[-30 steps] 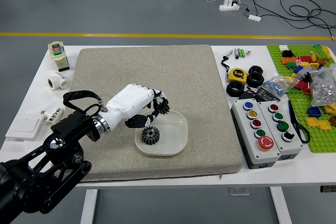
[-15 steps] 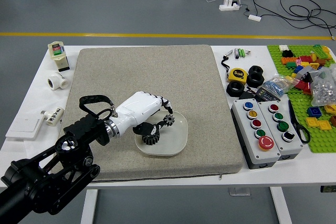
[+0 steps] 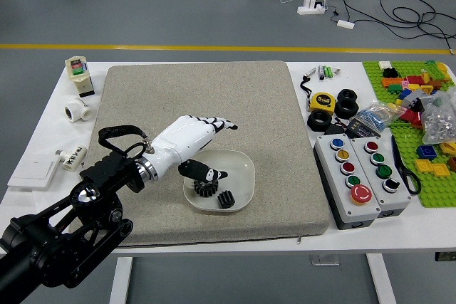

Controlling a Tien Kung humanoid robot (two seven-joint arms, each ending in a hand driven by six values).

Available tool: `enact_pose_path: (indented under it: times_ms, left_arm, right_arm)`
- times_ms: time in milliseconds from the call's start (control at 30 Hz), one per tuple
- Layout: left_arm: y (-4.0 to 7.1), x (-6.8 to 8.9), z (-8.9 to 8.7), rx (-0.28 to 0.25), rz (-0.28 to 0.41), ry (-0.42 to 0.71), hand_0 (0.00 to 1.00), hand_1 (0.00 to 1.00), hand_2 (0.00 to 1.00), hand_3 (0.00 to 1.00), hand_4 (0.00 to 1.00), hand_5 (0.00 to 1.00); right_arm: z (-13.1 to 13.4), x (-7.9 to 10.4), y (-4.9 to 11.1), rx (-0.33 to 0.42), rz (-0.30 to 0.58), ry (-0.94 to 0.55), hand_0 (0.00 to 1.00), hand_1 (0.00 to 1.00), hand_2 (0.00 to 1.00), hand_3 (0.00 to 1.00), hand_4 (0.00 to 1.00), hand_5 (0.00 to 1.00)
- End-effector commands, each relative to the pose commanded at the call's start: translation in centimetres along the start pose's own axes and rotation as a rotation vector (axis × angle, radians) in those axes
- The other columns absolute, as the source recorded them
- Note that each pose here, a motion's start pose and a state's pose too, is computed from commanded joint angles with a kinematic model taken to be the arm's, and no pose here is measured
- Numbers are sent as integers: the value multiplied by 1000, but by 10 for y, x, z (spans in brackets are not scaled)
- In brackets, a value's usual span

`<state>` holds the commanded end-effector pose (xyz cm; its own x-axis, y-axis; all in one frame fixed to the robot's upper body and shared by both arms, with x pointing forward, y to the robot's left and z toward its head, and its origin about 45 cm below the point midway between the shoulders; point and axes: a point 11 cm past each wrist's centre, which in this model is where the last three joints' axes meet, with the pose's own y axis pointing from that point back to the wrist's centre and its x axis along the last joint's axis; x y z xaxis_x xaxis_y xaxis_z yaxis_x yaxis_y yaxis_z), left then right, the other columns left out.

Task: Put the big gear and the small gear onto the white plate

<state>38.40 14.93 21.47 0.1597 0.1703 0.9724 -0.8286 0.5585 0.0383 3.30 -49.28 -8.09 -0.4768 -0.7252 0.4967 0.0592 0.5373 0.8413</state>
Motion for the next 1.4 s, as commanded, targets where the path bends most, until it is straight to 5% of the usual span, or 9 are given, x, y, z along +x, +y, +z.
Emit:
enact_pose_path:
  times_ms: [367, 400, 667, 800, 833, 1000, 1033, 1067, 1400]
  left_arm:
    - [5, 26, -19, 67, 202, 18, 665, 783, 934, 867, 912, 366]
    - [7, 29, -23, 86, 223, 26, 749, 849, 993, 880, 877, 369]
    - [27, 36, -60, 230, 396, 320, 755, 839, 940, 830, 818, 451]
    - [35, 25, -65, 226, 369, 524, 755, 839, 940, 830, 818, 451]
    - [36, 18, -63, 216, 338, 574, 791, 840, 909, 808, 854, 605]
    - [41, -6, -64, 239, 235, 839, 791, 840, 909, 808, 854, 605]
    - [42, -10, -65, 243, 222, 885, 826, 851, 912, 834, 889, 786]
    - [43, -13, -65, 245, 218, 935, 826, 851, 912, 834, 889, 786]
    - [48, -16, -75, 266, 330, 1356, 833, 856, 912, 836, 893, 818]
  right_arm:
    - [2, 0, 0, -5, 1, -1, 612, 608, 695, 572, 771, 734]
    - [3, 0, 0, -5, 1, -1, 612, 608, 695, 572, 772, 733]
    - [7, 2, -1, -12, 4, 6, 612, 608, 695, 571, 772, 733]
    - [10, 2, -1, -17, 6, 11, 612, 608, 695, 571, 772, 733]
    - [10, 2, -1, -18, 6, 12, 612, 608, 695, 571, 771, 733]
    - [13, 3, -1, -23, 8, 14, 612, 608, 695, 571, 771, 733]
    - [13, 3, -1, -23, 8, 15, 612, 607, 695, 571, 770, 732]
    - [13, 3, -1, -24, 8, 16, 612, 607, 695, 571, 770, 732]
    - [11, 2, -1, -20, 5, 12, 613, 607, 695, 570, 770, 733]
